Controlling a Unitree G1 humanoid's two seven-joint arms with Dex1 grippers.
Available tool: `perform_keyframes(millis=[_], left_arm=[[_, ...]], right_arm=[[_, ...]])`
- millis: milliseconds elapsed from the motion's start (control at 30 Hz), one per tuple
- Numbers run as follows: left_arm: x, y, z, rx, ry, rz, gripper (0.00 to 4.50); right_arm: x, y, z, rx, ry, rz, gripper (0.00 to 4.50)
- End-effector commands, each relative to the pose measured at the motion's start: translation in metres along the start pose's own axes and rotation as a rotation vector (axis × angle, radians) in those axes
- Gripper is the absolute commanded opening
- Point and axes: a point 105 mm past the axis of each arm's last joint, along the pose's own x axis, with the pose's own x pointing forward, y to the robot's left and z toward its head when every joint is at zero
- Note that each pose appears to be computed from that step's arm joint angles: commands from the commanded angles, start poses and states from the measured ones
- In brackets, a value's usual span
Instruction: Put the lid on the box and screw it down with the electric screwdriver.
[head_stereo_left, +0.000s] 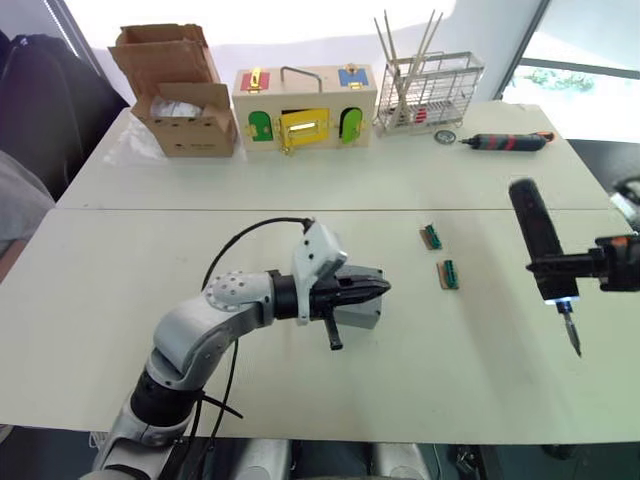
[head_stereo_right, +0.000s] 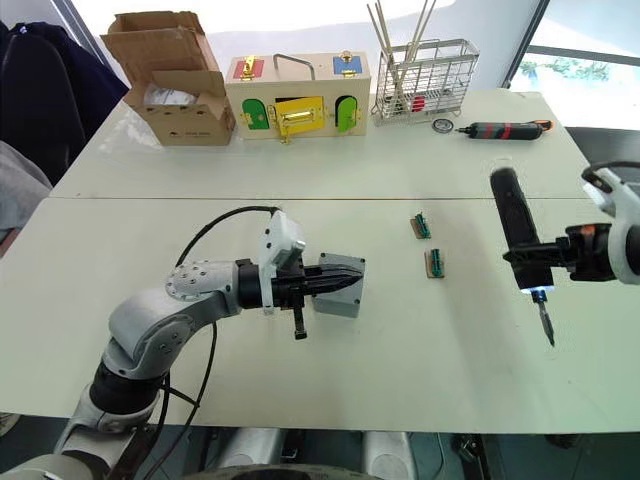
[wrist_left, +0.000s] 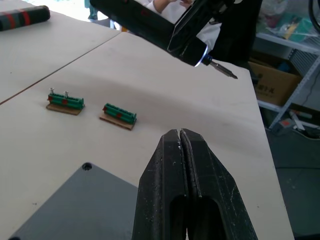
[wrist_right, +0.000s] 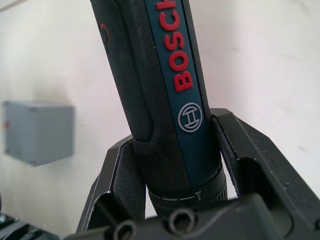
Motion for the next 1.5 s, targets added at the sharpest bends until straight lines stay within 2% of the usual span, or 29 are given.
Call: perform_keyframes(millis=[33,267,567,600,767,933,1000,1067,1167,1233,1300,1367,1433,1500], left_arm=[[0.007,-0.005,-0.001,0.042,-0.005,-0.016,0.00],[0.012,-0.014,-0.006,0.057,0.012,-0.049,0.00],[0.011,-0.013,-0.006,0.047,0.004,-0.035,0.00],[0.011,-0.012,-0.006,0.047,0.004,-0.034,0.00],[0.004,-0.006,-0.004,0.024,-0.010,0.008,0.00],[-0.003,0.008,-0.002,0.016,-0.020,0.098,0.00],[-0.010,0.017,0.004,0.005,-0.050,0.160,0.00],[-0.022,0.030,0.012,-0.009,-0.087,0.240,0.00],[-0.036,0.046,0.020,-0.016,-0.118,0.336,0.00],[-0.047,0.058,0.029,-0.023,-0.157,0.411,0.00],[-0.058,0.068,0.034,-0.037,-0.185,0.490,0.00],[-0.067,0.075,0.033,-0.058,-0.194,0.556,0.00],[-0.077,0.083,0.025,-0.100,-0.192,0.633,0.00],[-0.084,0.087,0.012,-0.139,-0.172,0.673,0.00]], right_arm=[[0.001,-0.018,-0.001,0.061,0.012,-0.070,1.89],[0.025,-0.027,-0.011,0.109,0.090,-0.101,1.89],[0.040,-0.037,-0.017,0.123,0.114,-0.151,1.89],[0.040,-0.037,-0.018,0.123,0.117,-0.157,2.84],[0.043,-0.038,-0.018,0.071,0.120,-0.184,4.46],[0.040,-0.039,-0.008,0.032,0.062,-0.211,4.49],[0.031,-0.041,0.013,-0.054,-0.034,-0.264,4.49],[0.018,-0.036,0.048,-0.189,-0.204,-0.312,4.49],[0.007,-0.005,0.091,-0.309,-0.488,-0.285,4.49],[0.001,0.035,0.112,-0.410,-0.769,-0.225,4.49],[-0.005,0.072,0.113,-0.440,-1.009,-0.134,4.49],[0.001,0.095,0.096,-0.455,-1.131,-0.115,4.49],[0.014,0.116,0.071,-0.462,-1.181,-0.102,4.49],[0.032,0.136,0.047,-0.369,-1.154,0.028,4.49]])
